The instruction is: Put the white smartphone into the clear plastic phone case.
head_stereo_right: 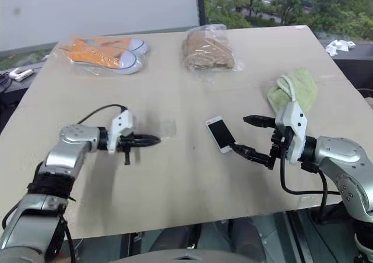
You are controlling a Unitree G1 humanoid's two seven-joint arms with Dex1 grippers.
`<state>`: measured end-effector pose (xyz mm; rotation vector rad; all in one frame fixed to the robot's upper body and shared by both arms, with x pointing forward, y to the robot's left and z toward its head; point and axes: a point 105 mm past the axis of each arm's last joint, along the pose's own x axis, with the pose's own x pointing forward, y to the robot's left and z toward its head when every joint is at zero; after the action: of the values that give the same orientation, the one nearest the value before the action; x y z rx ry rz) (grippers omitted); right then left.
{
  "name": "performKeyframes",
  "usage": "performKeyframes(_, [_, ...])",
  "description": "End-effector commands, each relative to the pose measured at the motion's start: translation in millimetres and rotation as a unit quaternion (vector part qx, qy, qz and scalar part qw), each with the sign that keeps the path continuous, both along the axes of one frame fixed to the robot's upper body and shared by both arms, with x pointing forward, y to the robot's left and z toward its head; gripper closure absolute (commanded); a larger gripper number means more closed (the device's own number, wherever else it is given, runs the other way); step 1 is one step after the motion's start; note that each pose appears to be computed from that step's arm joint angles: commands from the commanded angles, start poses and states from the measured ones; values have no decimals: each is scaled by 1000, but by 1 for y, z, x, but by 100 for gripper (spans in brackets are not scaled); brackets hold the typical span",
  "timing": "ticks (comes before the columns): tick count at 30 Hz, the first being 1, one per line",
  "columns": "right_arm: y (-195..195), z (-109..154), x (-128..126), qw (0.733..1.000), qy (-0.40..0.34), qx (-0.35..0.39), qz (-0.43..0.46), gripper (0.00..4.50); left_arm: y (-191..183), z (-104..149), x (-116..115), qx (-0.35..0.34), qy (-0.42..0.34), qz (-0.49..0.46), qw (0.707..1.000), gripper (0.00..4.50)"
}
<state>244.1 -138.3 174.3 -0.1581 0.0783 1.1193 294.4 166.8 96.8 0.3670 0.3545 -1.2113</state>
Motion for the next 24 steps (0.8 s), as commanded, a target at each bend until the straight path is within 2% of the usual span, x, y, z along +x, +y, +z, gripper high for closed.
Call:
performKeyframes(1, [-8, 5, -7, 1000, -27, -1, 8, 0, -40, 20, -26, -35, -15, -32, 999, 446])
performKeyframes(3, [-13, -4, -17, 999, -18, -17, 25, 0, -51, 12, -41, -29, -8, -43, 999, 446])
performKeyframes(8, [-30, -30, -37, 996, 14, -71, 55, 0, -61, 1, -51, -15, -16, -43, 999, 446])
performKeyframes(17, [-38, -25, -40, 997, -8, -34, 62, 0, -69, -18, -68, 25, -36, -111, 993, 446])
performKeyframes(22, [-39, -30, -42, 998, -12, -35, 56, 0, -72, -21, -65, 29, -59, -121, 990, 446])
performKeyframes(24, [-39, -31, -42, 998, -12, -33, 55, 0, -73, -22, -64, 25, -66, -121, 990, 383])
